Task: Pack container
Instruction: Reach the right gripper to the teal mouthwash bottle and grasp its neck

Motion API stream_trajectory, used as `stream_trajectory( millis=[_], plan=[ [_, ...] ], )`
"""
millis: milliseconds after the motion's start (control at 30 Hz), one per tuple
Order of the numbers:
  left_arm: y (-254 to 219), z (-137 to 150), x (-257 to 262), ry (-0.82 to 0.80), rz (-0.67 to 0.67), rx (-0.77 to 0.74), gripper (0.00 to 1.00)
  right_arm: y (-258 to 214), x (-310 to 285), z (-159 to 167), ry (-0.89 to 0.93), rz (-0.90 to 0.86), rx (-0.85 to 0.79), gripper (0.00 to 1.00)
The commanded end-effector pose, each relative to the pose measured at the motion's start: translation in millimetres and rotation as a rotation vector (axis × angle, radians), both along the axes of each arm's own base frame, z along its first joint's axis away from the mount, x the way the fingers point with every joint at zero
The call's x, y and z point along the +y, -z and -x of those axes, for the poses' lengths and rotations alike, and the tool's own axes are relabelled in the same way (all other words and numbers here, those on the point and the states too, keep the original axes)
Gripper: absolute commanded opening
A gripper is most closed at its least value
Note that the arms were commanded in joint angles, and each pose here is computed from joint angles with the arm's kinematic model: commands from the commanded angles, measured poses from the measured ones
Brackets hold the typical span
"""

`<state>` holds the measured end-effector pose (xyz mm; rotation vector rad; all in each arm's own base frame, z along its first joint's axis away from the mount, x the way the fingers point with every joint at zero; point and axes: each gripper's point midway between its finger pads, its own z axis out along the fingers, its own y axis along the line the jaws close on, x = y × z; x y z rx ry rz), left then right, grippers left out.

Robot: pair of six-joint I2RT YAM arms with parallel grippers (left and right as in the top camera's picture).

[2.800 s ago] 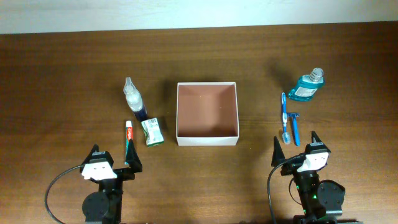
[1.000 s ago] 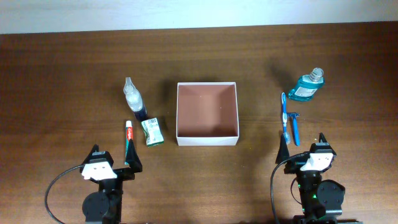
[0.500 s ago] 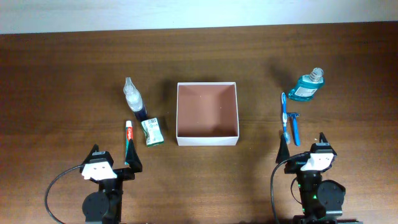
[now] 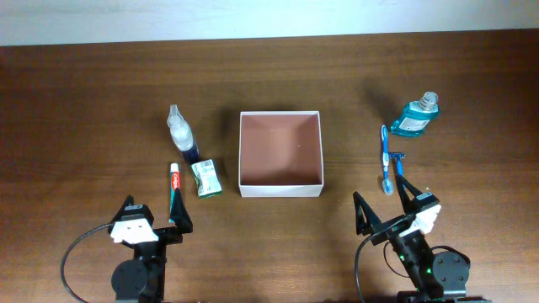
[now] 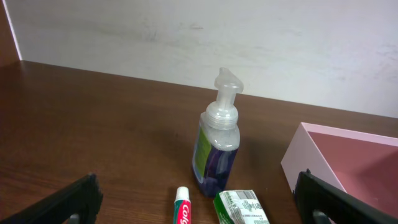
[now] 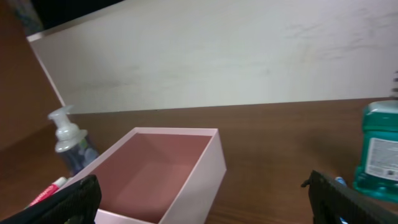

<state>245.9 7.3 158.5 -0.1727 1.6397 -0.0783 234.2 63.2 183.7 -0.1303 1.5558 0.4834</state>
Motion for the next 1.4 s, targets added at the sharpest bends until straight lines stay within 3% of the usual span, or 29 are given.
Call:
stream_trajectory(
  millis=[0,200,300,500,700,933,1067,1367],
  plan=[
    [2.5,-0.3,0.1,0.003,0.002,0.004,0.99,-21.9,3.4,5.2,-0.022,-0.01,-0.047,0.99],
    [2.5,-0.3,0.0,0.003,0.002,0.004,0.99,-81.6,-26.9,1.8,0.168,0.057,-0.035,0.99],
    [2.5,-0.3,0.1,0.003,0.002,0.004,1.0,-104.1,-55.3,-7.5,0.328,0.132,0.094,0.99],
    [2.5,-0.3,0.1,0.003,0.002,0.004,0.99,-132.5,-76.9,-48.8,0.416,0.248,0.359,0.99],
    [2.5,-0.3,0.1,0.003,0.002,0.004,0.99,-97.8,-80.2,-109.3,0.397,0.292,0.576,0.99],
    [2.6,-0.3,0.0,0.003,0.002,0.004,0.99,-60.8,-105.5,-166.5,0.505,0.408,0.599,0.99],
    [2.5,-0.3,0.0,0.003,0.002,0.004,1.0,-57.2,-122.3,-174.8,0.574,0.522,0.591,0.99],
    [2.5,-0.3,0.1,0.003,0.002,0.004,1.0,-43.1,-136.3,-183.3,0.597,0.499,0.619,1.0]
  ],
)
